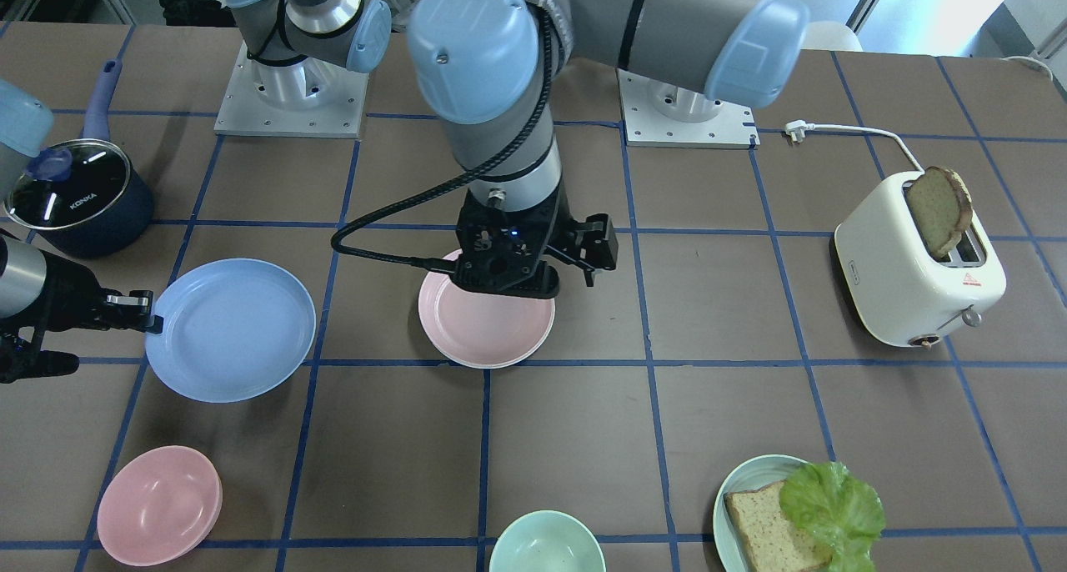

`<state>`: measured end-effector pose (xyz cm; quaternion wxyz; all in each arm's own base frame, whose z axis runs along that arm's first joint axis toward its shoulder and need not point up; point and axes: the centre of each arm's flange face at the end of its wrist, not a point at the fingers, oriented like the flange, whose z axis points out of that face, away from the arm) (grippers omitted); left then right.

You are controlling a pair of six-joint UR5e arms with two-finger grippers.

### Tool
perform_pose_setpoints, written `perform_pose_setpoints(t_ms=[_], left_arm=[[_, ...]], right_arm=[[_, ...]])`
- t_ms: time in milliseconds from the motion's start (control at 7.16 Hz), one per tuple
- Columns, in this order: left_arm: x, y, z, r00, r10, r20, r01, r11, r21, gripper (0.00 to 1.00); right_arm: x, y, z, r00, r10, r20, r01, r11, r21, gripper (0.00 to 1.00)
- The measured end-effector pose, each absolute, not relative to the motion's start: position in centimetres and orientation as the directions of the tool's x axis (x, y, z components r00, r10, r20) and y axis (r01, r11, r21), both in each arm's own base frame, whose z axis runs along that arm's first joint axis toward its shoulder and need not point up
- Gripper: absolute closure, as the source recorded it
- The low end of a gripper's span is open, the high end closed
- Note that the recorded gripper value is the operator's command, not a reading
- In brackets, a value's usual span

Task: Stack three plates with pink and blue
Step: 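Carry the blue plate with the right gripper onto the pink plate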

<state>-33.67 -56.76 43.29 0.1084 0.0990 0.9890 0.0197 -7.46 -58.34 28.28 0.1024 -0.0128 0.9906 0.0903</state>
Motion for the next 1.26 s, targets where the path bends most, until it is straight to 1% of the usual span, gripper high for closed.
perform_pose_setpoints(t_ms=[279,559,838,1257], left_arm=[[-28.8,-58.1,45.8,-0.958,0.208,-0.199,0.204,0.978,0.042,0.0],[-24.3,-58.9,48.2,-0.967,0.207,-0.149,0.206,0.978,0.02,0.0],[-21.8,-58.5,50.4,-0.974,0.191,-0.121,0.193,0.981,-0.006,0.0],[-19.5,-57.9,51.8,-0.981,0.161,-0.111,0.162,0.987,-0.002,0.0]], right_arm=[[-4.5,-57.1,29.7,-0.975,0.044,-0.218,0.003,0.983,0.185,1.0],[0.0,-54.5,30.3,-0.977,0.06,-0.204,0.02,0.981,0.191,1.0],[3.6,-53.0,29.9,-0.977,0.106,-0.185,0.07,0.979,0.194,1.0],[10.9,-51.8,30.3,-0.975,0.163,-0.148,0.133,0.972,0.194,1.0]])
